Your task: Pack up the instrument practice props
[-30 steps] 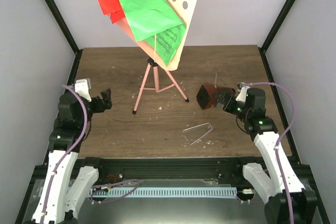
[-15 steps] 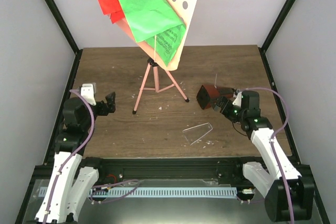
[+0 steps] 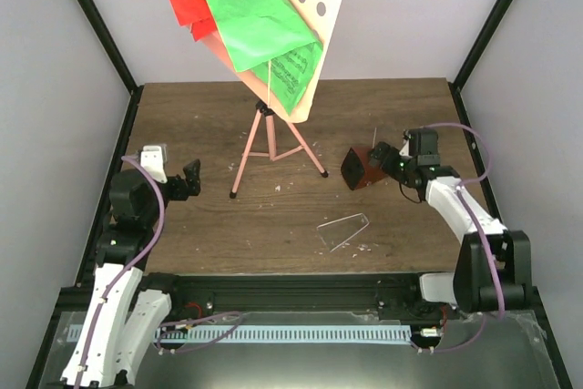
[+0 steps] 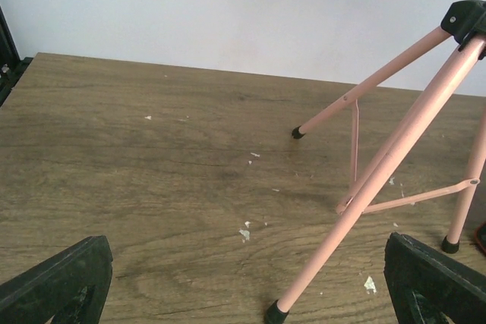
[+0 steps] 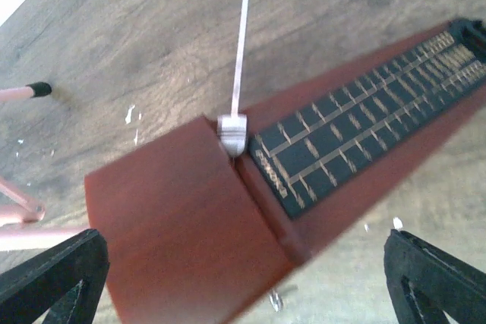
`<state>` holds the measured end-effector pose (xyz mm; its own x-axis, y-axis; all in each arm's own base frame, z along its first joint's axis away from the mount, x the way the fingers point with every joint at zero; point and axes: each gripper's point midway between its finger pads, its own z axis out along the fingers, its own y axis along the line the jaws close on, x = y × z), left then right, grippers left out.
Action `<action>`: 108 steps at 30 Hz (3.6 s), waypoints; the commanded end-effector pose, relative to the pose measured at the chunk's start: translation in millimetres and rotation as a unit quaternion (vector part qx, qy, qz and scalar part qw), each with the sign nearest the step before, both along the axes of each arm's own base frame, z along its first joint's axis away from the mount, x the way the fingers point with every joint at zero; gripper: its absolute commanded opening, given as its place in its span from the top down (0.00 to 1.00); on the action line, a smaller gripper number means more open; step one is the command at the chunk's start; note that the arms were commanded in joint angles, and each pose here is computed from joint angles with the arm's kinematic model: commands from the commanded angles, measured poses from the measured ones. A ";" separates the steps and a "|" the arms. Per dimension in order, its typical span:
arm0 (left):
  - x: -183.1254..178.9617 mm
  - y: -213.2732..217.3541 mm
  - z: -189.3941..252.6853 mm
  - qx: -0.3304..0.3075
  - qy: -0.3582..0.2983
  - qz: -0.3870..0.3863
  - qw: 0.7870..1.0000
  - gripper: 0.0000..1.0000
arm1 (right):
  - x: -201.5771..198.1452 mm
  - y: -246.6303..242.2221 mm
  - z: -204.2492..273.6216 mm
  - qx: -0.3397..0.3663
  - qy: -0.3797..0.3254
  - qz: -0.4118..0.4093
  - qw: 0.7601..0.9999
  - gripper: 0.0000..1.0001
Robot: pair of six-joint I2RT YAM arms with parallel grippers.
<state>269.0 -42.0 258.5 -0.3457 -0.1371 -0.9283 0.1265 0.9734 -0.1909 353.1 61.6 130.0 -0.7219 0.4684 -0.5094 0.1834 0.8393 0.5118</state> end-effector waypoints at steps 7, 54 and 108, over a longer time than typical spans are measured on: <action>2.1 -2.4 -0.8 0.007 -0.005 -0.008 1.000 0.02 | 49.1 11.4 -11.7 0.004 0.000 0.036 0.999 0.00; 9.5 4.8 -13.3 0.023 0.018 0.012 1.000 0.02 | 124.4 83.0 6.8 -0.133 -0.034 0.270 0.953 0.28; 11.7 8.5 -16.5 0.027 0.025 0.022 0.999 0.02 | 8.2 131.7 20.8 -0.156 -0.091 0.254 0.950 0.98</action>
